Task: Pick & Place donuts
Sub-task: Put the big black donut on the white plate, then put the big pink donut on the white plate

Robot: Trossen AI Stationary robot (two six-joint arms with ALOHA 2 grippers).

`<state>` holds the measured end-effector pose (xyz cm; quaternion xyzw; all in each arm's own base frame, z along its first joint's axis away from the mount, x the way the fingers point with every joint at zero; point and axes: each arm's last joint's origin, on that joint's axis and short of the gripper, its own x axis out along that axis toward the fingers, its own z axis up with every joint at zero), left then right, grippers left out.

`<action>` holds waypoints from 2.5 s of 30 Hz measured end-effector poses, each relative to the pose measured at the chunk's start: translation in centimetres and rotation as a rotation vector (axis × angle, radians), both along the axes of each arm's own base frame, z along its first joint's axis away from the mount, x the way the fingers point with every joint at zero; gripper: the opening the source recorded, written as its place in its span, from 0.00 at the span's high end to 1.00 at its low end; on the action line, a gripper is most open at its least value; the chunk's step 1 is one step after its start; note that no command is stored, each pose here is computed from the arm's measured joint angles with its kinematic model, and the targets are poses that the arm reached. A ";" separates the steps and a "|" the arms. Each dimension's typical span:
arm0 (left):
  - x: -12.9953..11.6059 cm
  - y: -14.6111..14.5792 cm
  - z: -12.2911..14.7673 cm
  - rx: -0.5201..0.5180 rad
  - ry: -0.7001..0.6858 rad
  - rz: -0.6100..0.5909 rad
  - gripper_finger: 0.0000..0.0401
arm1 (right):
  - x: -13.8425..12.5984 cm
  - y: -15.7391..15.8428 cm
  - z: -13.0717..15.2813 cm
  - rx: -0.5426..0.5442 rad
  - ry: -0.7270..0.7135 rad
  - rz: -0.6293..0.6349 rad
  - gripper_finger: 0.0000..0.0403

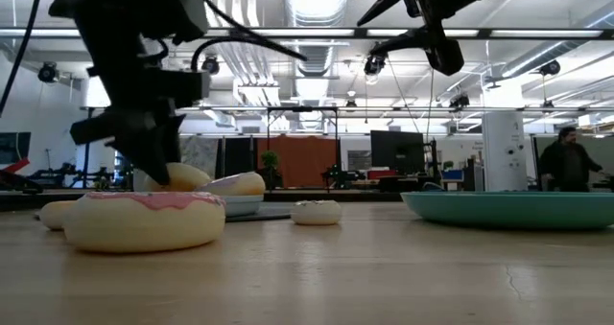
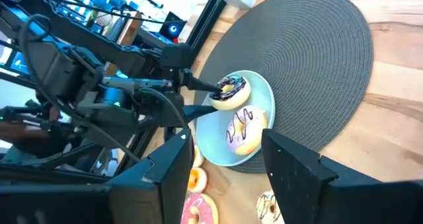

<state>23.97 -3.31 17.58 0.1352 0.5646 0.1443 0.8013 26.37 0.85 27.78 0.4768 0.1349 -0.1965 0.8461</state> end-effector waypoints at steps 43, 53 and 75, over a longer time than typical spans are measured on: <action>2.0 -19.7 -0.9 -0.006 -0.181 -0.460 0.64 | 3.7 8.1 -5.5 -0.107 0.240 0.652 0.57; 2.9 -19.2 -2.4 -0.026 -0.171 -0.423 0.64 | 4.9 8.3 -2.1 -0.194 0.241 0.645 0.57; 2.9 -17.4 2.3 -0.029 -0.174 -0.277 0.99 | 4.8 8.2 -2.1 -0.204 0.280 0.622 0.58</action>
